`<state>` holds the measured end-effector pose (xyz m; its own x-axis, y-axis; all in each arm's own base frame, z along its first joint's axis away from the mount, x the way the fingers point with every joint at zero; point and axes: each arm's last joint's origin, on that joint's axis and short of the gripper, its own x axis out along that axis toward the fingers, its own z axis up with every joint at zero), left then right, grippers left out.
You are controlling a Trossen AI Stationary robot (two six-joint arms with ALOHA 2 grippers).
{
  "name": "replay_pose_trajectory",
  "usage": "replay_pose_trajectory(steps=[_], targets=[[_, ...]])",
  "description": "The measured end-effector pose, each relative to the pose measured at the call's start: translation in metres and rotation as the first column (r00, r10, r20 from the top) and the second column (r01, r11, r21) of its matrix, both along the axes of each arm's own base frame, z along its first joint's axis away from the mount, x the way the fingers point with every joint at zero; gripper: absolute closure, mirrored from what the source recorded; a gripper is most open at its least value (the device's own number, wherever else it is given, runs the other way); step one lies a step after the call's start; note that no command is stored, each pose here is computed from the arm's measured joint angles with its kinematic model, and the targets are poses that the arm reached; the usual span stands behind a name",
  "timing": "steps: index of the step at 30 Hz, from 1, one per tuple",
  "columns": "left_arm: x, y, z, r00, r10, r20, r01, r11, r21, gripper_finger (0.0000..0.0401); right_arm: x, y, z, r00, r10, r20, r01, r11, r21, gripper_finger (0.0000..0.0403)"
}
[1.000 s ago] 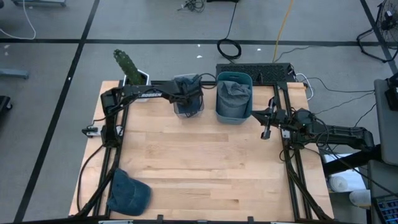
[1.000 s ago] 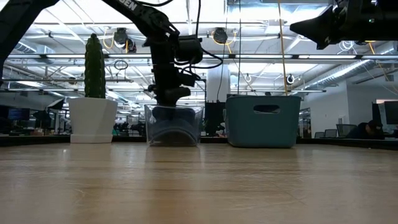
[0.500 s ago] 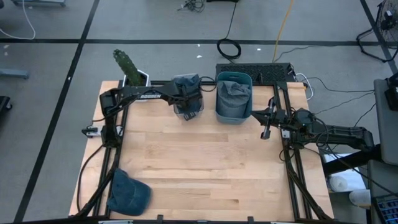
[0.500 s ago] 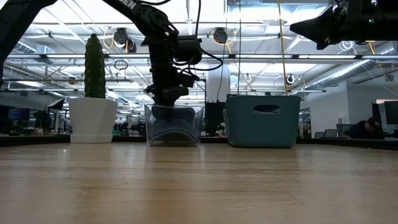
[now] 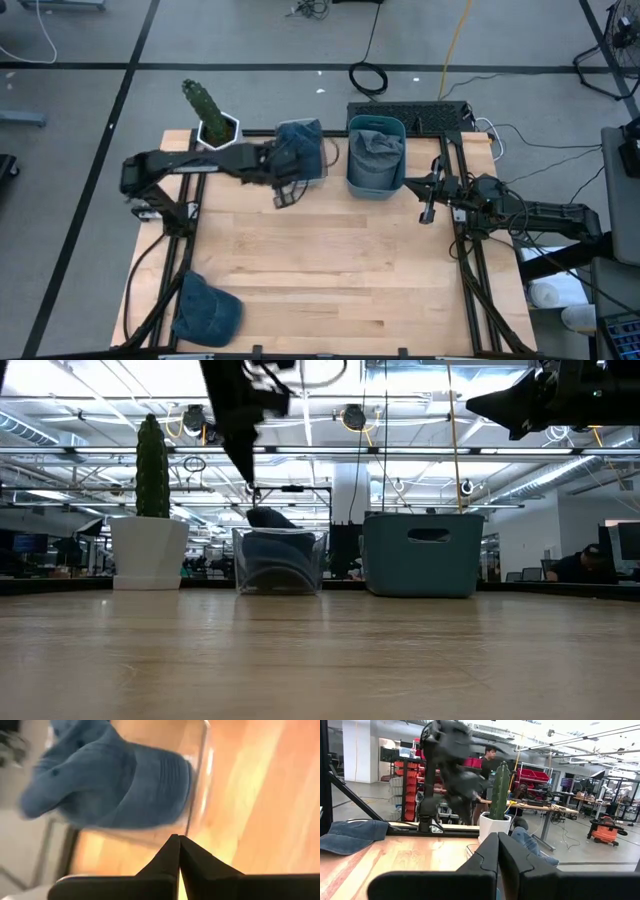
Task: Pick & Place hat
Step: Put the blue cap into the transparent bin
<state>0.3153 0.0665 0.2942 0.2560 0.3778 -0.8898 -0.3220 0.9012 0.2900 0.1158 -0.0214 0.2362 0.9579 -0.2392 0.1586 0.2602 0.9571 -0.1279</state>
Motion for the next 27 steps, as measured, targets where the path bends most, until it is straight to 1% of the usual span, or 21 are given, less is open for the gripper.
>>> replay_pose_trajectory(steps=[2, 3, 5, 6, 9, 12, 16, 19, 21, 23, 25, 27], targets=[[-0.009, -0.025, 0.011, 0.998, -0.055, -0.012, 0.056, 0.998, 0.034, 0.0391, 0.0, 0.0, 0.0, 1.0, 0.001, 0.0, -0.001, 1.0, 0.0, 0.0403], [-0.015, -0.039, 0.018, 0.996, -0.084, -0.008, 0.084, 0.996, 0.031, 0.0391, 0.0, 0.0, 0.0, 1.0, 0.0, -0.002, 0.0, 1.0, 0.0, 0.0403], [-0.028, -0.068, 0.027, 0.994, -0.11, 0.012, 0.11, 0.994, -0.007, 0.0391, 0.0, 0.0, -0.001, 1.0, -0.001, -0.007, 0.001, 1.0, 0.001, 0.0403], [-0.036, -0.082, 0.031, 0.995, -0.102, 0.022, 0.103, 0.994, -0.041, 0.0391, 0.0, 0.0, -0.001, 1.0, -0.001, -0.007, 0.001, 1.0, 0.001, 0.0403], [-0.058, -0.121, 0.039, 0.999, -0.024, 0.042, 0.03, 0.989, -0.145, 0.0391, 0.001, 0.0, -0.001, 1.0, 0.0, -0.01, 0.0, 1.0, 0.002, 0.0403], [-0.081, -0.159, 0.041, 0.996, 0.075, 0.051, -0.063, 0.976, -0.208, 0.0391, 0.001, 0.0, -0.001, 1.0, 0.004, -0.01, -0.004, 1.0, 0.017, 0.0403], [-0.109, -0.205, 0.041, 0.976, 0.205, 0.071, -0.176, 0.939, -0.294, 0.0391, 0.001, 0.0, -0.002, 1.0, 0.006, -0.009, -0.006, 1.0, 0.028, 0.0403], [-0.124, -0.235, 0.035, 0.94, 0.329, 0.093, -0.272, 0.884, -0.382, 0.0391, 0.001, 0.0, -0.002, 1.0, 0.006, -0.009, -0.006, 1.0, 0.028, 0.0403], [-0.135, -0.252, 0.027, 0.912, 0.405, 0.072, -0.343, 0.846, -0.409, 0.039, 0.001, 0.0, -0.001, 1.0, 0.006, -0.005, -0.006, 1.0, 0.027, 0.0403], [-0.144, -0.265, 0.016, 0.871, 0.49, 0.031, -0.434, 0.797, -0.419, 0.0384, 0.001, 0.0, 0.0, 1.0, 0.006, 0.008, -0.007, 1.0, 0.025, 0.0403], [-0.151, -0.275, 0.001, 0.813, 0.582, -0.033, -0.542, 0.734, -0.409, 0.0368, 0.001, 0.0, 0.001, 1.0, 0.006, 0.02, -0.007, 1.0, 0.023, 0.0403], [-0.159, -0.283, -0.015, 0.734, 0.672, -0.105, -0.655, 0.658, -0.37, 0.0345, 0.001, 0.0, 0.001, 1.0, 0.007, 0.021, -0.007, 1.0, 0.023, 0.0403]])
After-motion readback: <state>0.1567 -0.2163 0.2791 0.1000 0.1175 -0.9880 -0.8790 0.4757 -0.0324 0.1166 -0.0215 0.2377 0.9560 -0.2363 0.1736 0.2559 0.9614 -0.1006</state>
